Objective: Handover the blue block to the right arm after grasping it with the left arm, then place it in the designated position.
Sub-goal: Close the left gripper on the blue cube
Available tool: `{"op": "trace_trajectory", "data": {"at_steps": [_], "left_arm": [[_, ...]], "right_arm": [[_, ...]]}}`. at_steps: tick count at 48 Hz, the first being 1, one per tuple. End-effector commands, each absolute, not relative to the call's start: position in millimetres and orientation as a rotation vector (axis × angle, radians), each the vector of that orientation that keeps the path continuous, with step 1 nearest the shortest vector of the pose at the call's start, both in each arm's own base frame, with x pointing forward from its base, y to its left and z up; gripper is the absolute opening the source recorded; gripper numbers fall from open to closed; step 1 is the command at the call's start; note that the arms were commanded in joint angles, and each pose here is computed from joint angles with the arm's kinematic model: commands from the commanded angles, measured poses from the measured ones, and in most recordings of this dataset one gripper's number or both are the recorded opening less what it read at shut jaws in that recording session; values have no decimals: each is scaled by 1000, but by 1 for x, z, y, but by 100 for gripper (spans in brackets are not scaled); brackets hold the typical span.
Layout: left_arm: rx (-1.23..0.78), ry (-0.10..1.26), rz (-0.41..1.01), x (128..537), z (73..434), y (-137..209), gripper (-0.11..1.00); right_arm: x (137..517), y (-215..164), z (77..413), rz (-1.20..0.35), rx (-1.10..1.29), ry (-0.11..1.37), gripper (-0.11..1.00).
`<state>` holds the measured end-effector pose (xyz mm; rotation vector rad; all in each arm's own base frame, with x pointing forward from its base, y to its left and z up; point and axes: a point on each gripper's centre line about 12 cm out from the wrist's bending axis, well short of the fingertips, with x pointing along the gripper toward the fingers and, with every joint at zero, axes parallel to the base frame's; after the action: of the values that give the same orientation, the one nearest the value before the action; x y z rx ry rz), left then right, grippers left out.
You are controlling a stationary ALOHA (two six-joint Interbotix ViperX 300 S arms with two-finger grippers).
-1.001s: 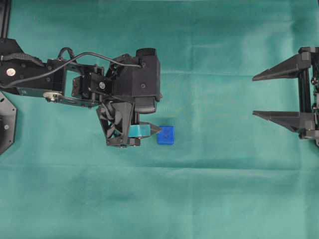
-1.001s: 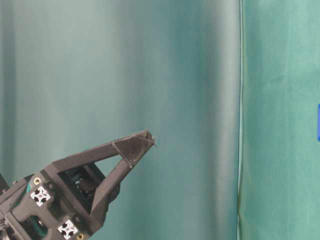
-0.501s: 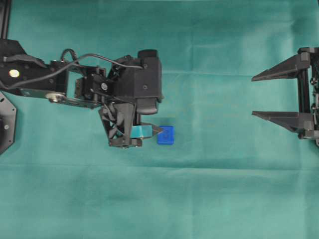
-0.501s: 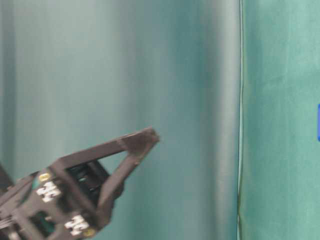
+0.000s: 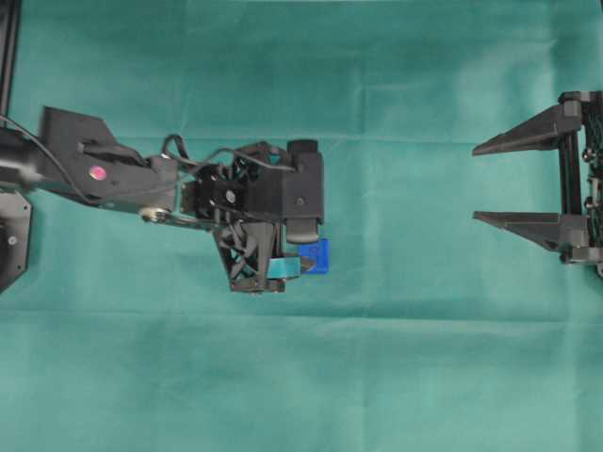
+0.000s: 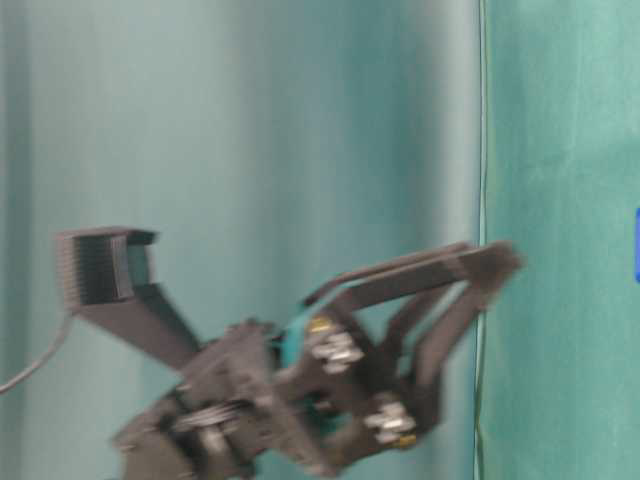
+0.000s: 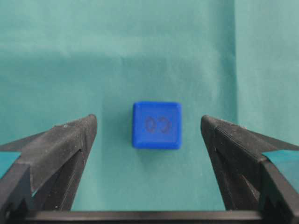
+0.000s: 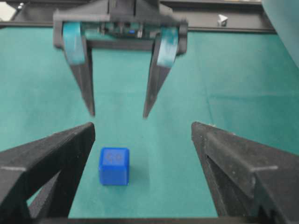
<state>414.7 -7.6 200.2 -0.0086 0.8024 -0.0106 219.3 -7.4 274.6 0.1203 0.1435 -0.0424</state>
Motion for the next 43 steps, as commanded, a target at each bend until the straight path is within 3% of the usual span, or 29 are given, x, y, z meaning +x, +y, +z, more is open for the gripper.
{"op": "trace_trajectory", "data": {"at_steps": [1, 43], "left_arm": [[-9, 758, -18, 419, 202, -11, 99], [-17, 850, -15, 432, 117, -13, 99]], "right_arm": [[222, -8, 283, -44, 120, 122, 94], [223, -8, 278, -46, 121, 153, 94]]}}
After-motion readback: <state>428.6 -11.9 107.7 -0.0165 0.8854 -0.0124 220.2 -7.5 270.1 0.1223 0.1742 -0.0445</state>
